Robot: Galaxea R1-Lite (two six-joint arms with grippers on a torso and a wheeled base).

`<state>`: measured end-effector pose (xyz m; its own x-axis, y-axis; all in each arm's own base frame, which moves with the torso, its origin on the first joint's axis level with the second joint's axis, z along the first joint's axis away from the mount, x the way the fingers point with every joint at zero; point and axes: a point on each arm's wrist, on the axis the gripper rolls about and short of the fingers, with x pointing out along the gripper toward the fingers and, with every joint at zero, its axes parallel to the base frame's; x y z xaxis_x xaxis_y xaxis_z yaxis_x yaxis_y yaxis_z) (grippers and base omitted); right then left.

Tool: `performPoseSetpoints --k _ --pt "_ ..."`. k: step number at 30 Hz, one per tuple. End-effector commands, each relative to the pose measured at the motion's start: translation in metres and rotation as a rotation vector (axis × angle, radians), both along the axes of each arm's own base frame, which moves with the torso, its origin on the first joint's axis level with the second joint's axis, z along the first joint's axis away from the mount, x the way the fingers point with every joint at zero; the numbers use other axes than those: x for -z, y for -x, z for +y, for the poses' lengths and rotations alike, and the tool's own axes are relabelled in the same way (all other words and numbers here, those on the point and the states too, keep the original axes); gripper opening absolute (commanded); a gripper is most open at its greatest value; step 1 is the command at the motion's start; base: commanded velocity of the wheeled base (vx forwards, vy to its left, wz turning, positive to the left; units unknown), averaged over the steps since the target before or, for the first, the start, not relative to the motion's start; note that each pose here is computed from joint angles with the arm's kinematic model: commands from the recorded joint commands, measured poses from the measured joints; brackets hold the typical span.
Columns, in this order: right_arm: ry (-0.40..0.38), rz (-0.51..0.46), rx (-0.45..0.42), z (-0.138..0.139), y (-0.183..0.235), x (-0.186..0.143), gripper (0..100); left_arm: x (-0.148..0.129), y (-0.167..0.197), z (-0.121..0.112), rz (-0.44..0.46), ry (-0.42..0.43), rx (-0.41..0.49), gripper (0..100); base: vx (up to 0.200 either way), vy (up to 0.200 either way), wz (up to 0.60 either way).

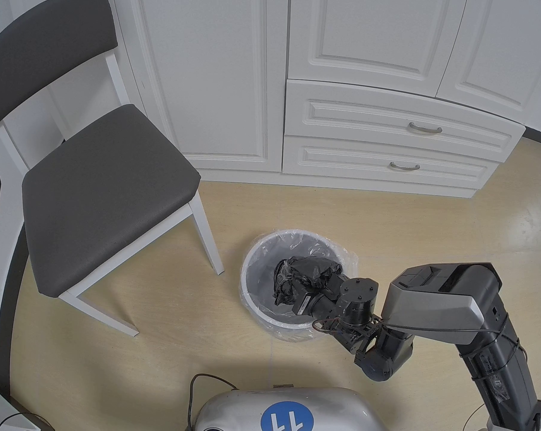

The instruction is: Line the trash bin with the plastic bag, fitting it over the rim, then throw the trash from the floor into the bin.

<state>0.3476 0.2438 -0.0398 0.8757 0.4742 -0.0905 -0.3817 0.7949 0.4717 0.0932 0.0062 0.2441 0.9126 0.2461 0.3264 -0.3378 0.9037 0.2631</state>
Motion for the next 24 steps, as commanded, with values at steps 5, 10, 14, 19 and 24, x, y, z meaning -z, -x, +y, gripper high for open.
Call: performPoseSetpoints --k 5,10,14,19,24 --pt "0.006 0.010 0.018 -0.003 -0.011 0.027 0 0.001 -0.003 0.000 0.013 0.000 0.001 100 0.000 0.000 0.00" --pt "0.006 0.008 0.020 0.001 -0.013 0.035 0 0.002 -0.005 0.000 0.021 0.000 0.001 100 0.000 0.000 0.00" --pt "0.006 0.004 0.017 0.004 -0.010 0.032 0 0.002 -0.005 0.000 0.019 0.002 0.000 100 0.000 0.000 0.00" --pt "-0.007 -0.014 -0.008 0.013 -0.002 0.016 0 0.001 -0.005 0.000 0.016 0.002 0.000 100 0.000 0.000 0.00" --pt "-0.002 -0.021 -0.019 0.018 0.005 0.009 0 0.001 -0.004 0.000 0.013 0.002 0.000 100 0.000 0.000 0.00"
